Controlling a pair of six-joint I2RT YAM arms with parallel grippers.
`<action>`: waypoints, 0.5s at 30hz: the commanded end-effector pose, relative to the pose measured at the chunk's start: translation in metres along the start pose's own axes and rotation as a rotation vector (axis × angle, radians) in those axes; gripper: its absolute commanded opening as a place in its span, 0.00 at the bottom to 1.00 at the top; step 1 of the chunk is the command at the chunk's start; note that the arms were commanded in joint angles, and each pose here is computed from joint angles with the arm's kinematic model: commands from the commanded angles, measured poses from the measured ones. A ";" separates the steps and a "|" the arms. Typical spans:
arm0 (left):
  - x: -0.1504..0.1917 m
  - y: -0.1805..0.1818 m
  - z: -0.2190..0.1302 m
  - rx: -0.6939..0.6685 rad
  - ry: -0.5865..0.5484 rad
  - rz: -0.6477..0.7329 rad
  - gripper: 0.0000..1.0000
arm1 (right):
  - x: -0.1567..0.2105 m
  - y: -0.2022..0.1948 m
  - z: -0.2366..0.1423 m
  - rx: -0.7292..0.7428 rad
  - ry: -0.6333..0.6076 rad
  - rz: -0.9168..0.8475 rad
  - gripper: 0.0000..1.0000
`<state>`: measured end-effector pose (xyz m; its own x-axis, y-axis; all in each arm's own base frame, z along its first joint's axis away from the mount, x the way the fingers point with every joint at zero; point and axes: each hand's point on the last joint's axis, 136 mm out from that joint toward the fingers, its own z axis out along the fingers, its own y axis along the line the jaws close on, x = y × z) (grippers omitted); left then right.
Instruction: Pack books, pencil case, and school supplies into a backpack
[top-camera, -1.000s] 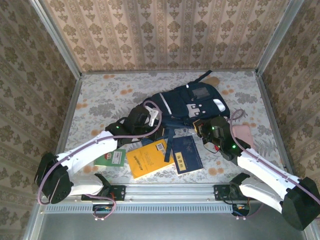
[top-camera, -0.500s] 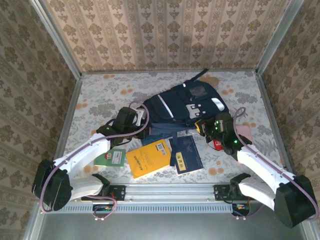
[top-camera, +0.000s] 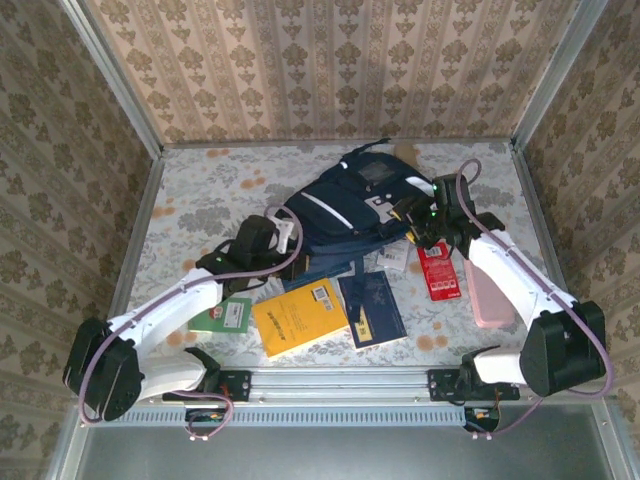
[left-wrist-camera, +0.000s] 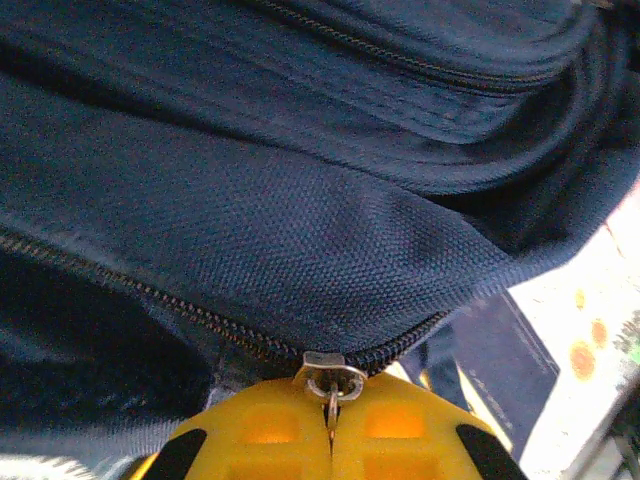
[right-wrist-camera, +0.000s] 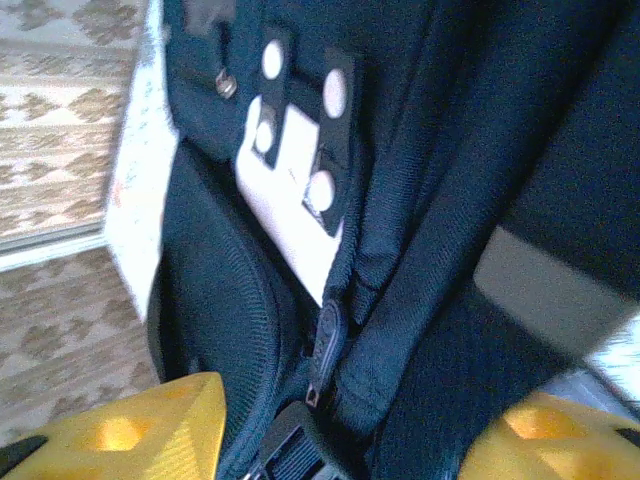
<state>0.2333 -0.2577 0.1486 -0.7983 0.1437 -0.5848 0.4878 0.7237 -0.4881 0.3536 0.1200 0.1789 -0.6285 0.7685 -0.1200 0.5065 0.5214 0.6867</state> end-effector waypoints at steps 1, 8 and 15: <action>-0.027 -0.033 -0.001 0.100 -0.072 0.013 0.00 | -0.007 -0.030 -0.026 0.207 -0.061 -0.077 0.65; -0.039 -0.058 0.017 0.137 -0.067 0.016 0.00 | 0.045 -0.022 -0.051 0.131 0.010 -0.053 0.64; -0.041 -0.085 0.030 0.162 -0.044 0.055 0.00 | 0.116 0.010 -0.035 -0.077 0.166 0.077 0.59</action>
<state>0.2236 -0.3248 0.1537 -0.8074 0.2075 -0.5523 0.5347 0.6529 -0.5365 0.2648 0.1827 0.2016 -0.7214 0.6892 -0.0679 0.4564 0.5469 0.7018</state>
